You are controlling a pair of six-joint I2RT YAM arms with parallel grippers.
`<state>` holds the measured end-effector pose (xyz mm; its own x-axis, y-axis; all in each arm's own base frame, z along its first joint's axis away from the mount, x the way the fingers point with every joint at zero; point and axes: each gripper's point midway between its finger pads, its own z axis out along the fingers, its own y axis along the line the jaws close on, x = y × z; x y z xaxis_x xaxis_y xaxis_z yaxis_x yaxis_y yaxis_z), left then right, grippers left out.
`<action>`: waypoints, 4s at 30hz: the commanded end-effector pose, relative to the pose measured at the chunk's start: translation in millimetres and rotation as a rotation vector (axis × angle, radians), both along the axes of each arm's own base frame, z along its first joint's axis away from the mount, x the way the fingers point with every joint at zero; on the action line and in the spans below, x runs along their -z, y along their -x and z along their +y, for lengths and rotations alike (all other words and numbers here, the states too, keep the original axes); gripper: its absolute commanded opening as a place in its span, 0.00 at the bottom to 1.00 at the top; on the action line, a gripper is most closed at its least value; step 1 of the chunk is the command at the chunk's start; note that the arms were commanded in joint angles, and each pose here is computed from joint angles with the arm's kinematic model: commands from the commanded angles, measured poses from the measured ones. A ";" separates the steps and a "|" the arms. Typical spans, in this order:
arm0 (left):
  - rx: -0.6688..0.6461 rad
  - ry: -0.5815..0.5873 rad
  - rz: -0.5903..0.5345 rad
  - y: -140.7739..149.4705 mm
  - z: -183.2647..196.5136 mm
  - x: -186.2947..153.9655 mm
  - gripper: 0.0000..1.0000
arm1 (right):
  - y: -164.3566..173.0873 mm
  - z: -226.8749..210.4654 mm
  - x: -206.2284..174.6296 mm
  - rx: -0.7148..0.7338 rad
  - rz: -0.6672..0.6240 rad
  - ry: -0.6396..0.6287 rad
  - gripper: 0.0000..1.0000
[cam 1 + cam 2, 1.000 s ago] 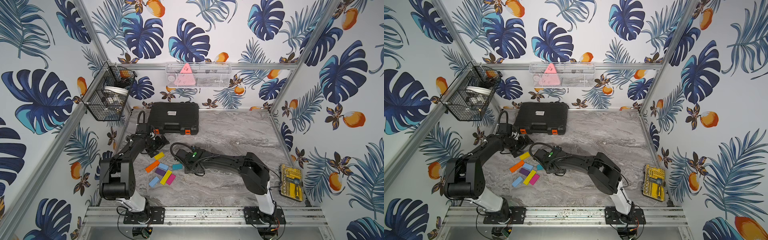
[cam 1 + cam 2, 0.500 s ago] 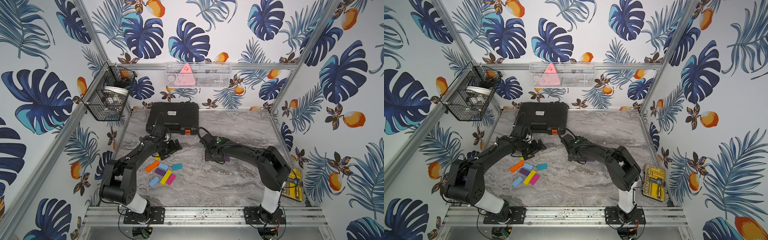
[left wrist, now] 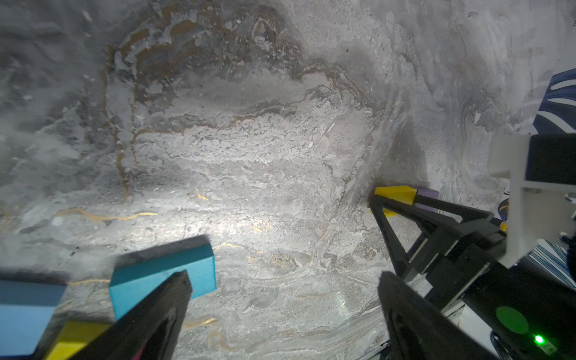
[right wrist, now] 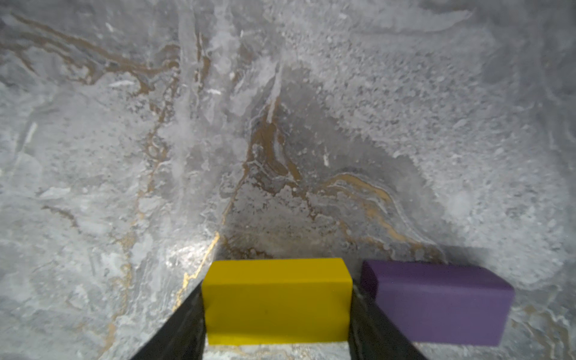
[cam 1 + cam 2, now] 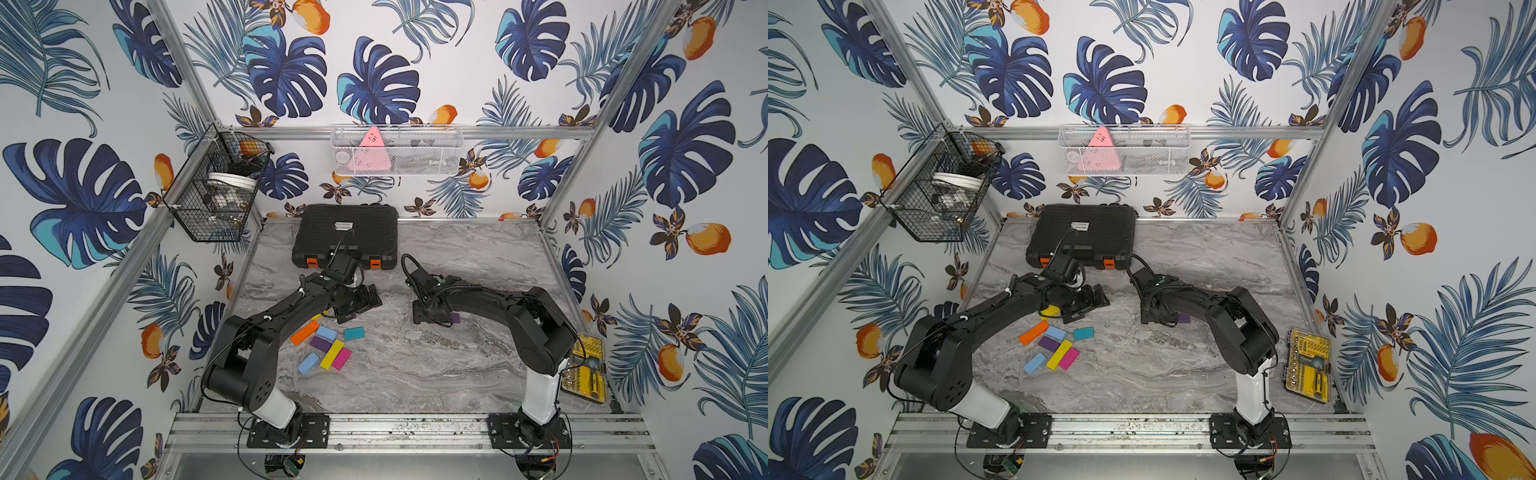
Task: Assemble the letter c with building blocks
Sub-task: Place the building block at the center of the board, then assemble the building block at the center of the board.
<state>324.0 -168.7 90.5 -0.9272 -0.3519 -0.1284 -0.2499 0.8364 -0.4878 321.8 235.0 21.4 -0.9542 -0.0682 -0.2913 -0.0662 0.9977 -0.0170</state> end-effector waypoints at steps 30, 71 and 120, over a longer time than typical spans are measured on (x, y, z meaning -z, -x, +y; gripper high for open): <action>0.144 0.079 -0.010 4.7 -91.7 15.9 0.99 | -8.5 -81.6 -54.8 0.313 0.004 -0.352 0.85; 0.193 0.125 0.000 -19.3 -183.6 49.6 0.99 | -6.5 -91.2 -8.3 0.402 0.160 -0.615 0.66; 0.191 0.126 -0.003 -20.1 -188.4 53.3 0.99 | 6.2 -93.2 3.3 0.446 0.210 -0.642 0.72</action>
